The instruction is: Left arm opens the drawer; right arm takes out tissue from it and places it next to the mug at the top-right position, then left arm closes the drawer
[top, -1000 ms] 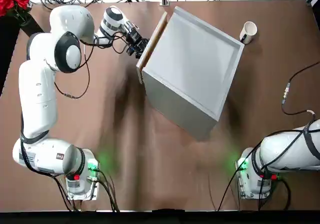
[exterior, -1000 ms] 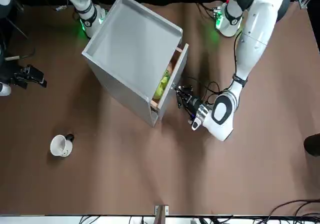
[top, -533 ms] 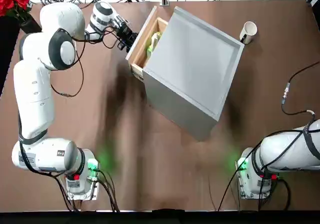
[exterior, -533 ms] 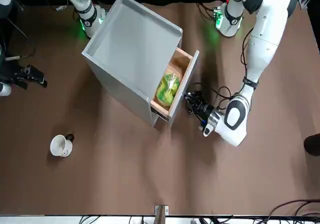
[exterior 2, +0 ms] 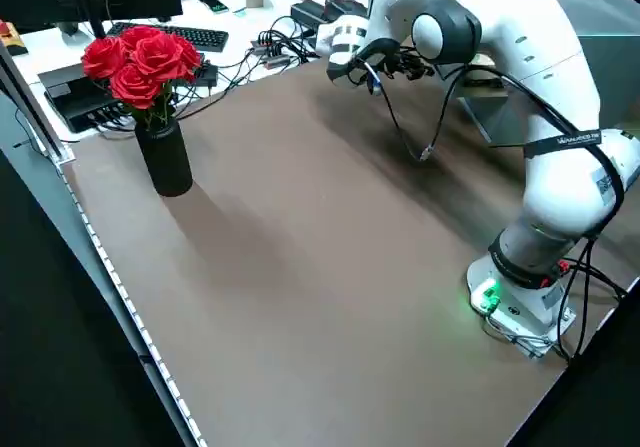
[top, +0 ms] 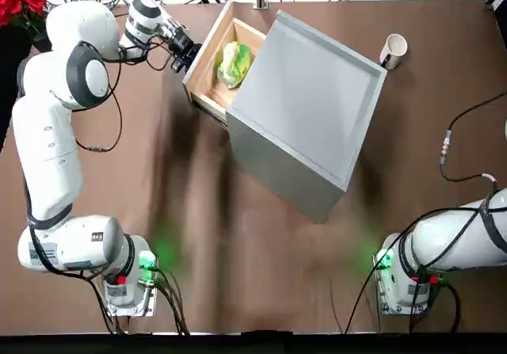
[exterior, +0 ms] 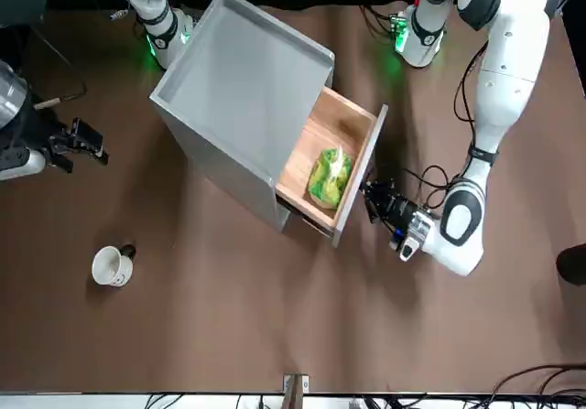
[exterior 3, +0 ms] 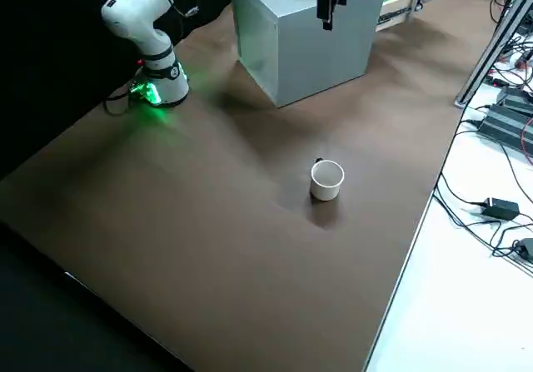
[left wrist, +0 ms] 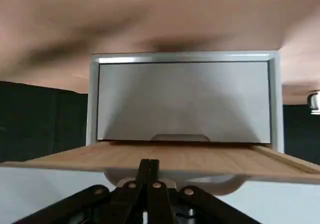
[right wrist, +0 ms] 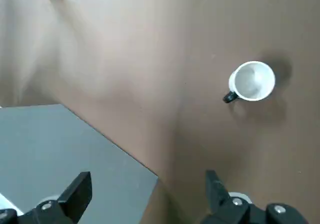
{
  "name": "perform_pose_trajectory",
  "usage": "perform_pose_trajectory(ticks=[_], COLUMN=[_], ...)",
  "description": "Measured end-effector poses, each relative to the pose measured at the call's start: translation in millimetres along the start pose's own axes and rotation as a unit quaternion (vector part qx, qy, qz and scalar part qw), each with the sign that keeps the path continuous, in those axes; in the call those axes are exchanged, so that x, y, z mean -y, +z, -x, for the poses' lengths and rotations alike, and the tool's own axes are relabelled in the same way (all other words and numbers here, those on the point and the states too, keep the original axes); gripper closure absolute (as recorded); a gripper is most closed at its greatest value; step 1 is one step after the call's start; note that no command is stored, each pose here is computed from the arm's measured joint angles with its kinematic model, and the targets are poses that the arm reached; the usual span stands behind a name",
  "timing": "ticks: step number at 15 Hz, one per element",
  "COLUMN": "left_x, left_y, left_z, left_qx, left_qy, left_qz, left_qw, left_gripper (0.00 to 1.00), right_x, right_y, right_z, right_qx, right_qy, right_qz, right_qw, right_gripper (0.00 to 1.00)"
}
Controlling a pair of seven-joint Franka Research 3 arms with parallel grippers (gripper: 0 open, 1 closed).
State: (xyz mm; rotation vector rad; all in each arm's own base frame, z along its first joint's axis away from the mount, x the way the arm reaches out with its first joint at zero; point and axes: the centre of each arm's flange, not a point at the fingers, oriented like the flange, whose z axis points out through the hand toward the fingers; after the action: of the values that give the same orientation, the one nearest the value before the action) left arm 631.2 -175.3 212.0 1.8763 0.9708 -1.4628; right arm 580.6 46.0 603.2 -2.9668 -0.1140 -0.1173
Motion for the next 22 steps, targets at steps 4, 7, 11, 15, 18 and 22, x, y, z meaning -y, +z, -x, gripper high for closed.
perform_pose_trajectory(ticks=[4, 7, 11, 15, 18, 22], left_x=[6, 5, 4, 8, 10, 12], left_y=[-21, -20, -17, -15, -17, -27], left_z=[-2, -2, -4, -7, -15, -18], left_qx=[-0.007, -0.010, -0.012, -0.031, -0.051, -0.076], left_qy=[0.000, 0.000, 0.001, 0.000, -0.005, -0.006], left_qz=[0.010, 0.007, 0.000, -0.023, -0.031, -0.037], left_qw=[1.000, 1.000, 1.000, 0.999, 0.998, 0.996], left_gripper=[0.99, 0.99, 0.99, 0.99, 0.99, 0.99], right_x=[44, 70, 124, 182, 232, 276], right_y=[20, 26, 45, 51, 54, 59], right_z=[-4, -4, -11, -10, -7, -3], right_qx=[0.011, 0.011, 0.019, 0.024, 0.017, -0.007], right_qy=[-0.036, -0.055, -0.015, 0.052, 0.094, 0.124], right_qz=[-0.006, -0.014, -0.037, -0.041, -0.048, -0.067], right_qw=[0.999, 0.998, 0.999, 0.998, 0.994, 0.990], right_gripper=[0.00, 0.00, 0.00, 0.00, 0.00, 0.00])
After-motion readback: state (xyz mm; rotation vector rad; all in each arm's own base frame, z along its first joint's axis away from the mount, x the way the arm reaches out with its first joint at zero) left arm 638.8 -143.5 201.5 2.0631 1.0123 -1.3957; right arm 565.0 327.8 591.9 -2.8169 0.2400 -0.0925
